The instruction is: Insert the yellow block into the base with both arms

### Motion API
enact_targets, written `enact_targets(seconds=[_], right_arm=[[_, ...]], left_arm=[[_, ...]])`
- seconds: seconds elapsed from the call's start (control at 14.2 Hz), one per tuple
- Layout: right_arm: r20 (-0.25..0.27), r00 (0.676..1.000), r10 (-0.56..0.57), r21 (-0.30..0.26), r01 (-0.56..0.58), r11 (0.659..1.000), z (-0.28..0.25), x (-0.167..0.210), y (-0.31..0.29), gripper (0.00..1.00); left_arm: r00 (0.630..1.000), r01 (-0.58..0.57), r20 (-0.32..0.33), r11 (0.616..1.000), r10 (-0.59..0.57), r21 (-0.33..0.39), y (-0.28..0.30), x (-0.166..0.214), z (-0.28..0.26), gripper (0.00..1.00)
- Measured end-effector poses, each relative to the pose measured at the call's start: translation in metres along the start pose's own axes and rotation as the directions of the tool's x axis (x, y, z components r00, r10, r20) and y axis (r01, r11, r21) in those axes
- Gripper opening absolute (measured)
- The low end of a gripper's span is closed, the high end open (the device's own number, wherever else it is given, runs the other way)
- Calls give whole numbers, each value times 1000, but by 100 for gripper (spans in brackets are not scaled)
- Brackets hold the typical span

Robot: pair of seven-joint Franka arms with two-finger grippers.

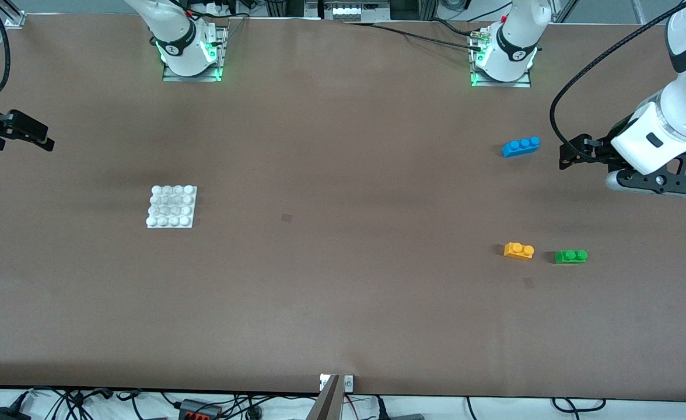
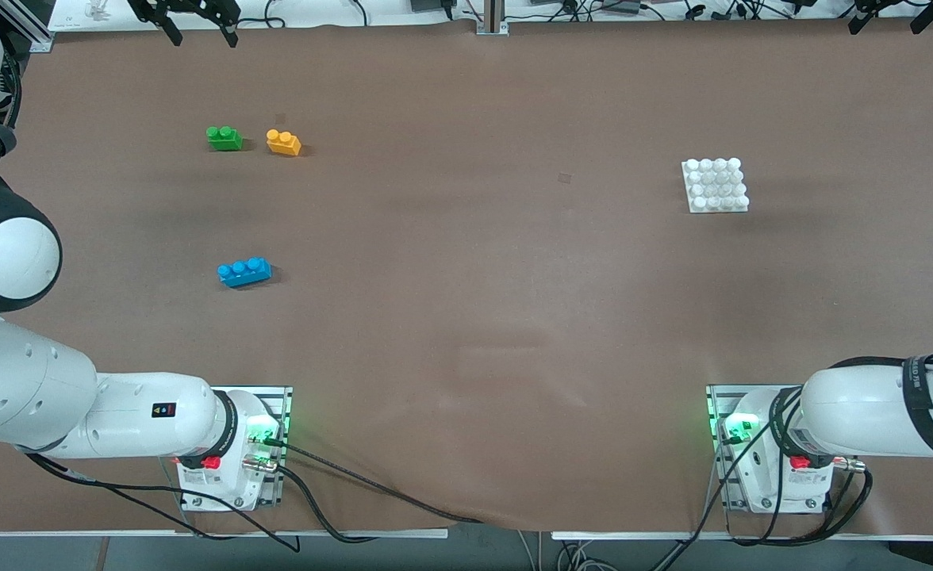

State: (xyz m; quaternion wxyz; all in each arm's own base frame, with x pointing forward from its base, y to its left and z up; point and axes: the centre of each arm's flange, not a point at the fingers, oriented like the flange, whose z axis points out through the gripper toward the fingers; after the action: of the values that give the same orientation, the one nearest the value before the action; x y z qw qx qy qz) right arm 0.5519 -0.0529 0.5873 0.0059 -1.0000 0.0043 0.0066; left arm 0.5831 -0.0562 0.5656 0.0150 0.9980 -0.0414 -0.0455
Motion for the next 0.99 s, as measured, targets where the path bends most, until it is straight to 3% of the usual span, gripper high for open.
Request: enact_targets(seconds=[0.49, 0.99], right_arm=[[14, 1000, -4, 1, 4, 1000, 5, 2, -2, 100], [101, 995, 3, 8, -4, 1000, 20, -2, 2, 100]], left_arm=[[1000, 0, 0, 1000, 0, 0, 0, 0, 0, 100], [1000, 2, 2, 1000, -2, 0, -1, 0, 0, 100]])
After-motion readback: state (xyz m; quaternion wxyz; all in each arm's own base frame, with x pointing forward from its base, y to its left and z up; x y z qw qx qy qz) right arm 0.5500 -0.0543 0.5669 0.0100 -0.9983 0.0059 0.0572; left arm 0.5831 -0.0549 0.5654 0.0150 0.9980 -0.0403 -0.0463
